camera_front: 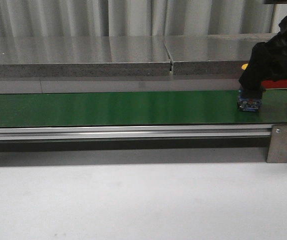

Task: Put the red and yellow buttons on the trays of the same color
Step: 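Move the right gripper to the belt's end and grasp the yellow button, then lift the yellow button off the belt and carry it over the yellow tray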

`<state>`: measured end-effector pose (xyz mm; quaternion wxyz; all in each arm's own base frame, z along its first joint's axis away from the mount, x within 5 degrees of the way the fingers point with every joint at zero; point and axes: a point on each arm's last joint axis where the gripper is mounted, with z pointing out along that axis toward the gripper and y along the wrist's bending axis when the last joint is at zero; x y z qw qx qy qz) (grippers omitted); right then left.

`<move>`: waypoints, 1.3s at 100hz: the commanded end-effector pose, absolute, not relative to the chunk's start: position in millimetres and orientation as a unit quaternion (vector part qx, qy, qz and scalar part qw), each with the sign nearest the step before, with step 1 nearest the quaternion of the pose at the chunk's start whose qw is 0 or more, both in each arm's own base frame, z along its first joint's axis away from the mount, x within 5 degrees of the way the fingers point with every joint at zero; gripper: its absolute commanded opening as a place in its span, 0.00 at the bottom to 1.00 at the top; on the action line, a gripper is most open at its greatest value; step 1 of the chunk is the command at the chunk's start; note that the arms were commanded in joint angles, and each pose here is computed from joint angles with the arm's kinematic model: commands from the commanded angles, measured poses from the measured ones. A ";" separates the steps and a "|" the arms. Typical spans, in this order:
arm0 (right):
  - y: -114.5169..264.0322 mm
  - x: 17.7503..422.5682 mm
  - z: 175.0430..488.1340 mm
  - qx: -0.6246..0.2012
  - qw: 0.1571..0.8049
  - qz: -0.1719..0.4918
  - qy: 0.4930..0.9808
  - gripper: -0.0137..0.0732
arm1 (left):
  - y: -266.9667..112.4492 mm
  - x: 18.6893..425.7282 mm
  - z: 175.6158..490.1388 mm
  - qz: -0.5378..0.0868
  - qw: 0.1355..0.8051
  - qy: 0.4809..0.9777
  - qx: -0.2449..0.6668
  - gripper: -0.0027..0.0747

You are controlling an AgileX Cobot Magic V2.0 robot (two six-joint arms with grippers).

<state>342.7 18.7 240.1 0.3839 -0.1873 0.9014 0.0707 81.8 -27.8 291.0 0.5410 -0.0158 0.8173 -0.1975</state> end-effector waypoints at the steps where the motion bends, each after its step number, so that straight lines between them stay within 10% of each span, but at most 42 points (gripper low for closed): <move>1: 16.7 345.9 264.4 -0.174 0.433 0.053 0.883 0.81 | -27.4 83.6 303.6 -0.210 0.567 0.796 -0.029 0.01; 36: 16.3 348.9 258.0 -0.173 0.426 0.053 0.886 0.23 | -27.4 83.6 303.6 -0.210 0.567 0.796 -0.029 0.01; 82: -3.4 310.4 326.7 -0.113 0.505 0.054 0.854 0.22 | -27.4 83.6 303.6 -0.210 0.567 0.796 -0.029 0.01; 130: -112.7 231.1 360.0 0.116 0.493 -0.049 0.861 0.22 | -27.4 83.6 303.6 -0.210 0.567 0.796 -0.029 0.01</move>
